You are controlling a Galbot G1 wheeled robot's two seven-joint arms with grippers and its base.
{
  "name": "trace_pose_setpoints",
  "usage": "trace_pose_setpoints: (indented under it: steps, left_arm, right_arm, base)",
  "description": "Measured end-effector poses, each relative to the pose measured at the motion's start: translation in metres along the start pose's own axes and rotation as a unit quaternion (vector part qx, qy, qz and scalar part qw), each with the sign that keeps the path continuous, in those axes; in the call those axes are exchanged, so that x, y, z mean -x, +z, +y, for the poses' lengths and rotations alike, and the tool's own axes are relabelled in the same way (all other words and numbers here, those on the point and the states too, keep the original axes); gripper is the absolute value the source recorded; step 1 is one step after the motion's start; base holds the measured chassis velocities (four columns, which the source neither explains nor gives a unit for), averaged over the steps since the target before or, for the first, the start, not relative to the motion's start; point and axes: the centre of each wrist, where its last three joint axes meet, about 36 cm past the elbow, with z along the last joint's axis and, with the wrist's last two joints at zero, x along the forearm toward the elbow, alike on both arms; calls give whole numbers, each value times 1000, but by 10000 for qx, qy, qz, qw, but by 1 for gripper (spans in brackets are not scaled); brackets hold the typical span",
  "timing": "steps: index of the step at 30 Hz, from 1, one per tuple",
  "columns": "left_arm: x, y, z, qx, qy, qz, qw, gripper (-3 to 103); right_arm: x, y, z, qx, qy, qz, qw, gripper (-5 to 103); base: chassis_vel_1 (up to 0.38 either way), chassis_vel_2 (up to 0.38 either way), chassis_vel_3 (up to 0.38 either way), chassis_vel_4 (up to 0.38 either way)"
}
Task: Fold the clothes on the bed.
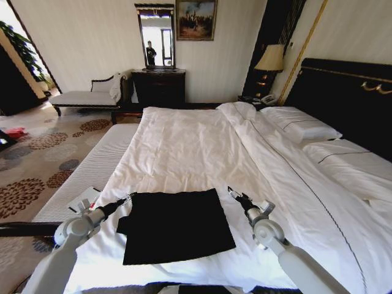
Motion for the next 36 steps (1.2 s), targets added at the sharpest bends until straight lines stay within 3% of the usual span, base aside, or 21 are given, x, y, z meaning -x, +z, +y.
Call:
trace_pose_setpoints:
  steps: [4,6,8,12,15,20,23,27,32,36]
  left_arm:
    - [8,7,-2,-24,44,52,10000,101]
    - [11,11,-2,34,25,108,9999,92]
    - [12,12,-2,48,12,118,9999,92]
    - [15,12,-1,46,-10,67,10000,70]
    - [15,13,0,54,-29,48,10000,64]
    - [14,12,3,48,-69,-63,9999,43]
    - [13,12,4,39,-75,-100,9999,38]
    - [13,15,4,5,-76,-116,9999,16]
    - [14,18,4,-1,-86,-103,9999,2]
    - [13,19,3,26,-102,-98,9999,0]
  right_arm:
    - [1,0,0,-8,8,-6,10000,100]
    - [0,0,0,-12,12,-4,10000,100]
    - [0,0,-1,-13,17,-4,10000,100]
    - [0,-1,-3,-12,44,-17,10000,100]
    - [-1,0,-3,-11,51,-13,10000,100]
    - [-2,1,-4,-18,68,-3,10000,100]
    - [-2,3,-4,-29,72,1,10000,100]
    - [-2,3,-4,-33,66,-2,10000,100]
    - [-2,2,-3,-42,51,-16,10000,100]
    - [-3,1,-3,-53,53,-24,10000,100]
  base:
    - [0,0,0,0]
    - [0,0,0,0]
    - [0,0,0,0]
    - [0,0,0,0]
    - [0,0,0,0]
    - [0,0,0,0]
    - [0,0,0,0]
    - [0,0,0,0]
    - [0,0,0,0]
    - [0,0,0,0]
